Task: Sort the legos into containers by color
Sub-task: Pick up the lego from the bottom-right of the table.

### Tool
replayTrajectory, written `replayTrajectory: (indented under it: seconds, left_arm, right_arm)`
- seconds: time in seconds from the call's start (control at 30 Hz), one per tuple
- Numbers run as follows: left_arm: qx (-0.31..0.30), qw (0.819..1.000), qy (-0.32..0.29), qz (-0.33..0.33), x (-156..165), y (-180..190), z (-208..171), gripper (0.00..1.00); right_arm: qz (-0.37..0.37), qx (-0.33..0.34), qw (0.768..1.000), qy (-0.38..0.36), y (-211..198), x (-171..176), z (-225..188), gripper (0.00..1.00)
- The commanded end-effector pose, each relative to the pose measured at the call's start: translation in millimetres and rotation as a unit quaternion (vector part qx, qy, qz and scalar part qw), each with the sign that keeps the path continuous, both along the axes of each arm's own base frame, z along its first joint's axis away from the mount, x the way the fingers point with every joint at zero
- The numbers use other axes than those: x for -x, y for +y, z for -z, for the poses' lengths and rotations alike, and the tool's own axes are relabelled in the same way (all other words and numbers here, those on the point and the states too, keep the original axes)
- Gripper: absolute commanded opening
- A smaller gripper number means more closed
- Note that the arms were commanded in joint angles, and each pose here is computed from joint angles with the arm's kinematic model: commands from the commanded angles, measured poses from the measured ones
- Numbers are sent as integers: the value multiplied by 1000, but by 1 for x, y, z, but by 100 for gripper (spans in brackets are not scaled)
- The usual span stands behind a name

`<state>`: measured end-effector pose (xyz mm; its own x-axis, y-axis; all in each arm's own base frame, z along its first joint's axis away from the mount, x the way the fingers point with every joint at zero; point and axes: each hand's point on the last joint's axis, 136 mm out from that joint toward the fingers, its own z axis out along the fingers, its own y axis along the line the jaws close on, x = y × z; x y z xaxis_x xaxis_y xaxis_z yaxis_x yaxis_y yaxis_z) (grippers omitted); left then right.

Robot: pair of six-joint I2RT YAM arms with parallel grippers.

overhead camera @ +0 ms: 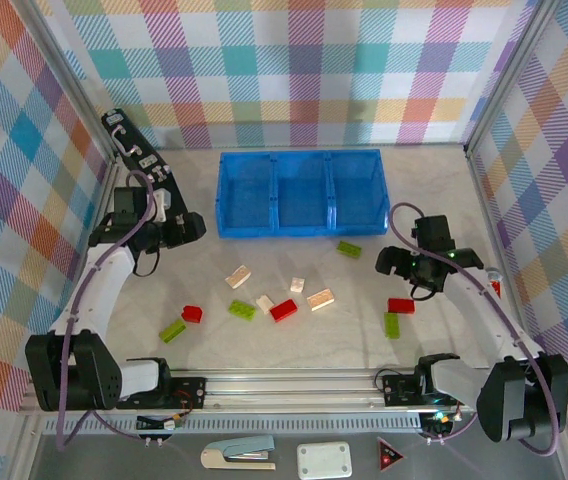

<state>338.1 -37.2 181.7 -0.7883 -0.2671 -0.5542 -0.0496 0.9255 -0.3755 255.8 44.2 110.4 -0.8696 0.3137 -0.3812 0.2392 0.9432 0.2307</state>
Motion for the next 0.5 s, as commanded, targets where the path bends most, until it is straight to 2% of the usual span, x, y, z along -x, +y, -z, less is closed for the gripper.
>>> replayTrajectory:
  seconds: [0.0, 0.13, 0.27, 0.47]
  left_arm:
    - [-44, 999, -12, 3, 7, 14, -7, 100]
    - [-58, 998, -27, 3, 8, 18, -11, 100]
    - [-64, 997, -40, -5, 9, 20, -17, 100]
    - [-67, 997, -44, -12, 10, 23, -19, 100]
  right_arm:
    - [56, 18, 997, 55, -15, 25, 15, 97]
    - [83, -1, 992, 91, -11, 36, 34, 99]
    - [118, 12, 984, 131, -19, 51, 55, 100]
    - [111, -25, 982, 152, -5, 55, 70, 99]
